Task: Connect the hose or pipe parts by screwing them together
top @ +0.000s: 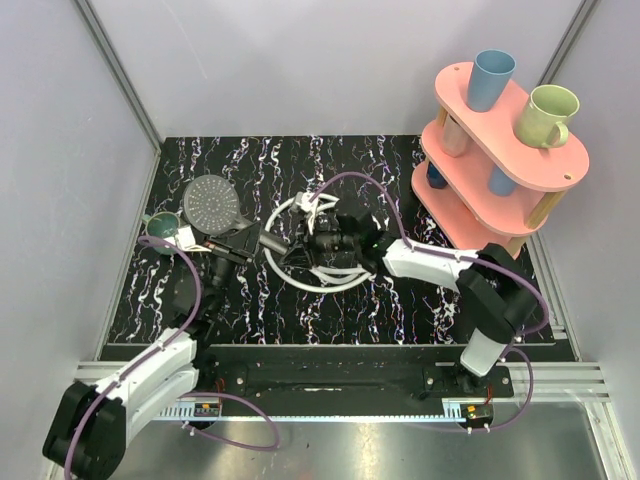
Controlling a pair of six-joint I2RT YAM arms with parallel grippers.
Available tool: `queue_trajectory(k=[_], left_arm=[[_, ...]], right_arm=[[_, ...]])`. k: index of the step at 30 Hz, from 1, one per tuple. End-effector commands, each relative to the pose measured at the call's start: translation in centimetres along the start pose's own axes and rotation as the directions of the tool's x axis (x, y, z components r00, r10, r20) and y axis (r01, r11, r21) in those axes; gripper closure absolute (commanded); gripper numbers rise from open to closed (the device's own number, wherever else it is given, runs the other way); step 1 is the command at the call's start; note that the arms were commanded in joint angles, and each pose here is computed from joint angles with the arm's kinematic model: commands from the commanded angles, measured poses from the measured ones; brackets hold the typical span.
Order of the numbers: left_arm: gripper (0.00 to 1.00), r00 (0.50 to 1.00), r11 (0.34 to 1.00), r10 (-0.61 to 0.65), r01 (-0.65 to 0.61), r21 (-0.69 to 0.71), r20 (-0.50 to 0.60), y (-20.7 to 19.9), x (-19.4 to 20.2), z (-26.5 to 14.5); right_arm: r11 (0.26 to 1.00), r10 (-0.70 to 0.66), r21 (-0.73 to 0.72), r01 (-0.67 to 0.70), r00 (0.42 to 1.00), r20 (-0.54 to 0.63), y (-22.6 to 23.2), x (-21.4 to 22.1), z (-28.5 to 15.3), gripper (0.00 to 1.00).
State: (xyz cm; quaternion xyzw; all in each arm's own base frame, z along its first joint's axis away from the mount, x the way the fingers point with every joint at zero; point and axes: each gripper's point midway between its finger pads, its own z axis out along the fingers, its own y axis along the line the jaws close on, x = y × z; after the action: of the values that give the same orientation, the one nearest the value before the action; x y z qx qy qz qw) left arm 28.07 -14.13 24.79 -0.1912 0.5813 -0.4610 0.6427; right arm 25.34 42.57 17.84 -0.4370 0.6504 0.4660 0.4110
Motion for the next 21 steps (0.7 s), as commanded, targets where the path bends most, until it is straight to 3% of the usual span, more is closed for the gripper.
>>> queue_trajectory(k=[1, 4, 5, 8, 9, 10, 11, 12, 13, 15, 16, 18, 21], left_arm=[[1.00, 0.993, 0.936, 0.114, -0.121, 0.329, 0.039, -5.4, 0.1, -1.8], [1.00, 0.997, 0.950, 0.081, -0.083, 0.301, 0.022, -5.0, 0.3, -1.1], [1.00, 0.997, 0.956, 0.066, -0.071, 0.283, 0.030, -4.8, 0.0, -0.9], [1.00, 0.999, 0.992, 0.031, -0.036, 0.123, 0.039, -3.0, -1.0, 0.5], [1.00, 0.998, 0.999, 0.034, -0.035, -0.040, -0.045, 0.1, 0.6, 0.7], [1.00, 1.000, 0.995, 0.005, -0.004, -0.100, 0.010, -0.6, -1.4, 1.7], [1.00, 1.000, 0.989, 0.008, -0.008, -0.147, 0.004, -0.3, -1.7, 1.9], [1.00, 0.998, 0.970, 0.026, -0.037, -0.242, -0.050, 1.3, -0.9, 1.6], [1.00, 1.000, 0.965, 0.011, -0.015, -0.261, -0.016, 0.2, -2.4, 2.3], [1.00, 0.998, 0.924, -0.004, -0.022, -0.382, -0.066, 1.9, -1.8, 1.9], [1.00, 0.999, 0.918, -0.030, 0.013, -0.397, -0.037, 0.7, -2.9, 2.5], [1.00, 0.995, 0.863, -0.049, -0.004, -0.505, -0.092, 2.3, -2.0, 1.9], [1.00, 0.992, 0.825, -0.089, 0.021, -0.564, -0.092, 0.6, -3.3, 2.7]], right_arm=[[0.980, 0.093, -0.195, -0.036, 0.952, 0.292, 0.1, -8.7, -3.4, 1.00], [0.983, 0.106, -0.173, -0.063, 0.962, 0.251, -0.4, -7.5, -3.3, 0.94], [0.987, 0.084, -0.156, -0.046, 0.966, 0.245, -0.7, -7.3, -3.3, 0.75], [0.998, 0.040, -0.049, -0.030, 0.975, 0.219, -1.8, -6.8, -3.9, 0.55], [1.000, 0.025, 0.010, -0.028, 0.975, 0.219, -2.6, -6.8, -4.1, 0.35], [0.998, 0.025, 0.047, -0.035, 0.979, 0.202, -2.7, -6.7, -4.6, 0.26], [0.996, -0.013, 0.084, -0.003, 0.982, 0.189, -3.2, -6.5, -4.9, 0.22], [0.990, -0.040, 0.141, 0.014, 0.981, 0.187, -3.8, -6.7, -5.2, 0.09], [0.985, -0.060, 0.169, 0.030, 0.983, 0.174, -3.3, -6.7, -5.5, 0.00], [0.953, -0.168, 0.276, 0.127, 0.977, 0.131, -4.1, -6.7, -5.8, 0.00], [0.936, -0.198, 0.313, 0.160, 0.976, 0.093, -4.0, -6.4, -6.0, 0.00], [0.866, -0.323, 0.407, 0.292, 0.946, 0.007, -3.9, -6.3, -5.5, 0.00], [0.797, -0.402, 0.459, 0.393, 0.912, -0.082, -3.4, -5.7, -5.0, 0.00]])
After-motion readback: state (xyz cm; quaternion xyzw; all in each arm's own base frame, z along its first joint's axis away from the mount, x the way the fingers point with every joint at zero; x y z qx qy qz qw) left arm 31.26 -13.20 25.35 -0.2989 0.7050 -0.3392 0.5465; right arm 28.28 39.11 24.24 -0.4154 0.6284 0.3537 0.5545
